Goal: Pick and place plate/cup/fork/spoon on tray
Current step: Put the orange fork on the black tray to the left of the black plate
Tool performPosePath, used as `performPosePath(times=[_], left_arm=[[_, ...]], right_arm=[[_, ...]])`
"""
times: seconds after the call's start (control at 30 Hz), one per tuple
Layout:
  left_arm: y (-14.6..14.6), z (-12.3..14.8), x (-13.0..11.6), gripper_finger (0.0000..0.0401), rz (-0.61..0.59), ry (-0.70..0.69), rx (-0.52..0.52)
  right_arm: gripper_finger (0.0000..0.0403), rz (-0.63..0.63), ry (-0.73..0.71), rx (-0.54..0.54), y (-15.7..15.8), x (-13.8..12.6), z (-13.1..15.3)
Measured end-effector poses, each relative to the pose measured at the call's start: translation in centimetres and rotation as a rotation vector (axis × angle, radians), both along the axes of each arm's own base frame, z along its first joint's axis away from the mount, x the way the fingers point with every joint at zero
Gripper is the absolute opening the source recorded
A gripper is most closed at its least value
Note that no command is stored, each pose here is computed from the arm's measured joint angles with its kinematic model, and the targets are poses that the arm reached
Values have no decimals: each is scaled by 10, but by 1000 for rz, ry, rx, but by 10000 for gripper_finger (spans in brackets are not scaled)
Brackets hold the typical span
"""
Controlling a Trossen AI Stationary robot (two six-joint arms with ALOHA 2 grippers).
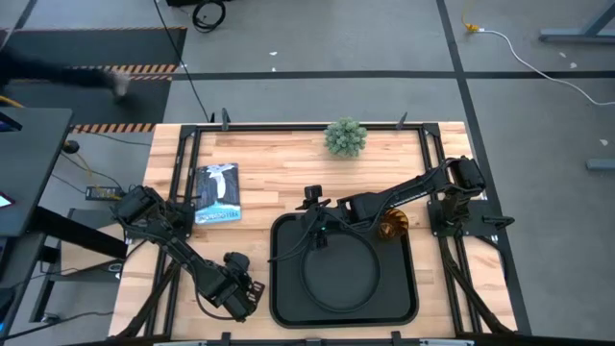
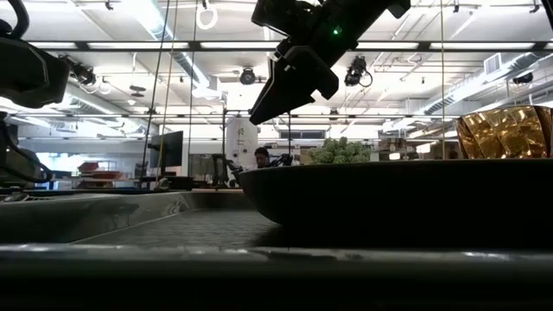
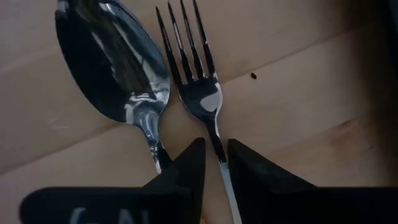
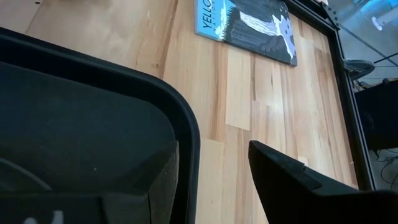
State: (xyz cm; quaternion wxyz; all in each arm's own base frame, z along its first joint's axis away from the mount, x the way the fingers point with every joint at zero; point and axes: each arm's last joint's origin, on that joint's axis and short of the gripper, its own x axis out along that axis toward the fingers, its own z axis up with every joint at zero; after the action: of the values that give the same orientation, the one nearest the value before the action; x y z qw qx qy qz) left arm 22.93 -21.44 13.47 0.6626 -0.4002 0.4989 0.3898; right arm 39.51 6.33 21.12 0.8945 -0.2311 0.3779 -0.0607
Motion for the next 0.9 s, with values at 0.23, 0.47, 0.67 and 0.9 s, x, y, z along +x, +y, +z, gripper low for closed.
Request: performPosePath(times=[0.23,0.47,0.67,0.9], left_arm=[[0,0,1,19,2,-10,1],[3,6,1,16,16,-23,-19],[6,8,5,16,24,-49,-1],[11,10,12,18,23,-72,-12]], right_arm=[[201,6,4,-2,1,-1,0],[201,40,-48,-20,-1,-16,37],[201,18,-104,-18,-13,-45,82],[201,29,-151,8,-23,-80,121]])
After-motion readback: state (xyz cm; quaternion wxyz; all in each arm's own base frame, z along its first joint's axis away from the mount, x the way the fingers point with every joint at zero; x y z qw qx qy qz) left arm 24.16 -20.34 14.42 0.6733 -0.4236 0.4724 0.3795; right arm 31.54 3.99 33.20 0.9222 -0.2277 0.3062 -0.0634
